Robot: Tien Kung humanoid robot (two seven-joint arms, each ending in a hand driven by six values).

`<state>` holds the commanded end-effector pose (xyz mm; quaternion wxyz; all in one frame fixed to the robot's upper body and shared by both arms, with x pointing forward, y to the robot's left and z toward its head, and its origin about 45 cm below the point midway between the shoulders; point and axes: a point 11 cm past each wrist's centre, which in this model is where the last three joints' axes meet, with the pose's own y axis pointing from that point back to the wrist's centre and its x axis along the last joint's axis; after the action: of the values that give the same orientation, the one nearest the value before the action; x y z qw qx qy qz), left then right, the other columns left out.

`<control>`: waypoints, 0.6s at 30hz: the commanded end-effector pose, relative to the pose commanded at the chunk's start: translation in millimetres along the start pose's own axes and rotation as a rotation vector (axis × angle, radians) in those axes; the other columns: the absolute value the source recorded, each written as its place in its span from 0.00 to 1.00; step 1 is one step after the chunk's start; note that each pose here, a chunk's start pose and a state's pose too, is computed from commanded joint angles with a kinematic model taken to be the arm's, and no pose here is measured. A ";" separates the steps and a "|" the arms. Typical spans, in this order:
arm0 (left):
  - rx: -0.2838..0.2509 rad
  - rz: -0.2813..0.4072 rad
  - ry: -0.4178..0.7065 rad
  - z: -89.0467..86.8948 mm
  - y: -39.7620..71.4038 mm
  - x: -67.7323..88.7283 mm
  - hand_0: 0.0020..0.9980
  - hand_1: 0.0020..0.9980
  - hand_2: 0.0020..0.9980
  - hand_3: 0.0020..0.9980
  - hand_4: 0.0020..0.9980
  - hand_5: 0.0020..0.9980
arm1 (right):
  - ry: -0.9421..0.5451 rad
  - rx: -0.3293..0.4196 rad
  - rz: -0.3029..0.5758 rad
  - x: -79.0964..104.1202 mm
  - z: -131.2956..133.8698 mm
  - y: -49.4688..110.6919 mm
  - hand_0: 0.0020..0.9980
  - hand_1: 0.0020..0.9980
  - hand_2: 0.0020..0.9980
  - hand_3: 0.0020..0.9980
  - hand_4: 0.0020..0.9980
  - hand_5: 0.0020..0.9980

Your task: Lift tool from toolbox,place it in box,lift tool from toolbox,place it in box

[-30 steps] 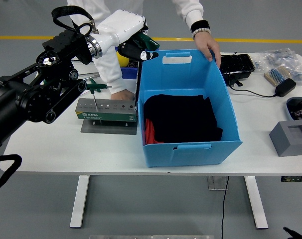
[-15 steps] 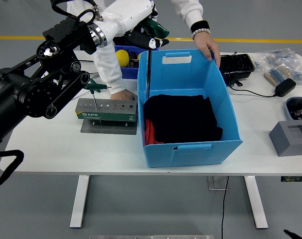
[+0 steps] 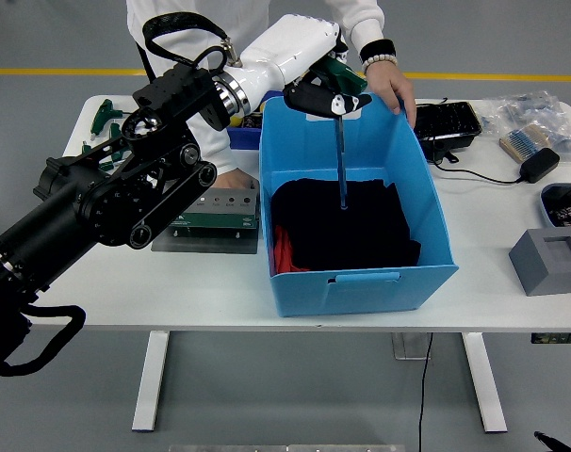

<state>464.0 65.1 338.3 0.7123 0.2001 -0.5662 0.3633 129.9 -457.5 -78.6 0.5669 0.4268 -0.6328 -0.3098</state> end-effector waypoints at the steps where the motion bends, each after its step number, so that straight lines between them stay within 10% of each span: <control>1: -0.002 -0.020 0.010 1.8 -1.1 -9.9 0.09 0.00 0.00 0.02 0.76 0.44 | 0.000 0.004 0.001 0.6 -2.5 0.2 0.62 0.61 0.66 0.55 0.79 0.65; 18: 0.079 -0.193 0.025 -40.6 6.0 -64.8 0.09 0.00 0.00 0.02 0.76 0.43 | 0.000 0.044 0.010 7.0 -23.2 1.8 0.62 0.60 0.66 0.55 0.79 0.66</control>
<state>480.2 78.5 264.5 0.7425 0.2770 -0.5205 0.3177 152.4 -460.9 -70.0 0.5589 0.4362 -0.6415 -0.2928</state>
